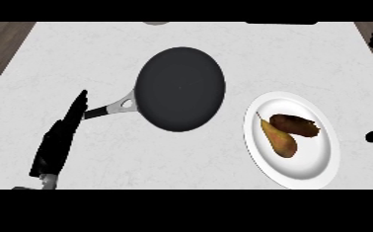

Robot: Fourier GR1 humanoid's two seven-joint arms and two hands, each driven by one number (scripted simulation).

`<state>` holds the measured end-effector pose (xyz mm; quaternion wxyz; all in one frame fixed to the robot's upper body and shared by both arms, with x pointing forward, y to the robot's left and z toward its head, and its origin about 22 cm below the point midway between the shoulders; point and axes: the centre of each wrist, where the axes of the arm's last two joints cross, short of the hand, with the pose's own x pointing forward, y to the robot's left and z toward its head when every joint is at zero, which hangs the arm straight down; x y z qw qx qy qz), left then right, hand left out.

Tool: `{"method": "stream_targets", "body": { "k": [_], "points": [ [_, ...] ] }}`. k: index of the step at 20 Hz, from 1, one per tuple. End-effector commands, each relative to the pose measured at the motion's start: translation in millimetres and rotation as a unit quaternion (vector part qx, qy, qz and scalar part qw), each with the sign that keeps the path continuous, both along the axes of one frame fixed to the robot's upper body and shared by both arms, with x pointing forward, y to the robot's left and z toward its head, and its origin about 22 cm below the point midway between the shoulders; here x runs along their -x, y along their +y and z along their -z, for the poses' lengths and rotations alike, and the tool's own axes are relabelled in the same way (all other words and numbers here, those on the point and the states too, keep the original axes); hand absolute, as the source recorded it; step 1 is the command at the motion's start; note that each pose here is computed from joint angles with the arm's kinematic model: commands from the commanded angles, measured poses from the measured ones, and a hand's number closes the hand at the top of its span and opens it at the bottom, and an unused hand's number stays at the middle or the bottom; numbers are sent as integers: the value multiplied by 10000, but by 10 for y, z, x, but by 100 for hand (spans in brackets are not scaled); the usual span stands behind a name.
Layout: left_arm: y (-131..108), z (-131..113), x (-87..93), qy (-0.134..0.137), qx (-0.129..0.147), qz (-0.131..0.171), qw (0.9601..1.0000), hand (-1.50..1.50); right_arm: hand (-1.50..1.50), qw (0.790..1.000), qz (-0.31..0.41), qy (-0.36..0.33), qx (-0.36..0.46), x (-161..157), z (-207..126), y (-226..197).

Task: Pick the sweet potato from the plate and place it in the pan

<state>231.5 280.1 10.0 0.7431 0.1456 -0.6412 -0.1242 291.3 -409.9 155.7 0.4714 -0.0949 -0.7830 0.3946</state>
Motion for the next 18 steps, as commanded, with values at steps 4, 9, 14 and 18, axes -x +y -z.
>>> {"method": "stream_targets", "body": {
  "k": [4,9,14,18],
  "points": [
    [39,66,6,65,-24,-74,9999,0,-150,9825,-775,54,1693,-104,-342,-15],
    [-4,75,47,108,-8,-90,9999,0,-150,9640,-1259,230,2332,-118,-488,364],
    [15,-86,109,118,-23,-80,9999,0,-150,9561,-1144,178,2693,-77,-425,801],
    [91,-69,63,92,-60,-93,9999,0,-150,9422,-985,588,3149,-100,-378,880]
  ]
}}
